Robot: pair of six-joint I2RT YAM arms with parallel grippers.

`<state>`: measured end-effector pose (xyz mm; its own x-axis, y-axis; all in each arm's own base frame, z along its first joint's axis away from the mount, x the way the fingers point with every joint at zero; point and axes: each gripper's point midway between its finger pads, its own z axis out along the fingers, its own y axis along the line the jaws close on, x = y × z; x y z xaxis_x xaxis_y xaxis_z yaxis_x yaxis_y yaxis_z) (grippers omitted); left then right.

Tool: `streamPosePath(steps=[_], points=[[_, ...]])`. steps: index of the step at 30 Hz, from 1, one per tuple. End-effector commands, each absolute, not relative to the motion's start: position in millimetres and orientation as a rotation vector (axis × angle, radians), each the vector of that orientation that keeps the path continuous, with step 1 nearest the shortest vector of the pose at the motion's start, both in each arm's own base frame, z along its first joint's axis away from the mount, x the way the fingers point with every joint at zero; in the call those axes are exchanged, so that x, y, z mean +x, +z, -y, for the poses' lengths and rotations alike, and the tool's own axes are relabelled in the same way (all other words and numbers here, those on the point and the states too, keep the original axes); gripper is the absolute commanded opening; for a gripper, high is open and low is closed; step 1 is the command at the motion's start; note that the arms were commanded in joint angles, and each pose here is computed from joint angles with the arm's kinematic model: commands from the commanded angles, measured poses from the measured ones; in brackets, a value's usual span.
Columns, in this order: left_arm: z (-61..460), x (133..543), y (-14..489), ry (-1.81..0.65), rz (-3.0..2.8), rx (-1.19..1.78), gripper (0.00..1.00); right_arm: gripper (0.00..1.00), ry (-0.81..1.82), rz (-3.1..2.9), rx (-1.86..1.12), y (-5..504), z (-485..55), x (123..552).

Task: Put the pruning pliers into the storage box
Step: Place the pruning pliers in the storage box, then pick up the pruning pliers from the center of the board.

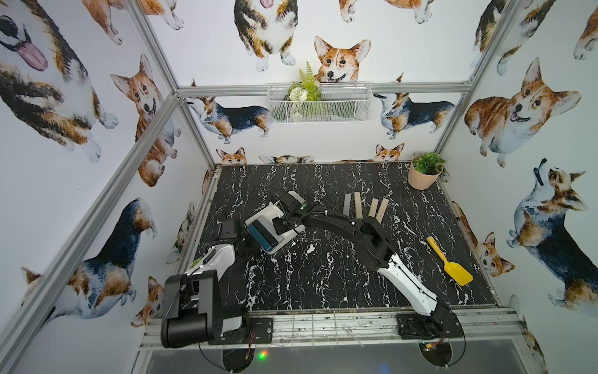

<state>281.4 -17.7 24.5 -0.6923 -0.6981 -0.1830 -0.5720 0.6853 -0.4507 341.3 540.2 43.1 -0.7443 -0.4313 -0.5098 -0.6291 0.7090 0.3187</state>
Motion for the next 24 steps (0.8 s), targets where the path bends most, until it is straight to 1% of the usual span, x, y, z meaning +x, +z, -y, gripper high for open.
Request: streamPosePath(steps=[1,6,14,17,24], points=[[17,280,24,-0.515,-2.558,-1.009,0.35,0.08,0.684,-2.476,-0.816,57,-540,349],[17,281,23,-0.515,-2.562,-1.011,0.35,0.25,0.681,-2.466,-0.818,63,-539,350],[17,280,22,-0.513,-2.565,-1.010,0.35,0.44,0.661,-2.453,-0.801,81,-528,351],[17,280,21,-0.513,-2.566,-1.011,0.35,0.50,0.646,-2.445,-0.791,90,-519,353],[17,280,22,-0.510,-2.563,-1.013,0.35,0.57,0.650,-2.436,-0.760,102,-495,354]])
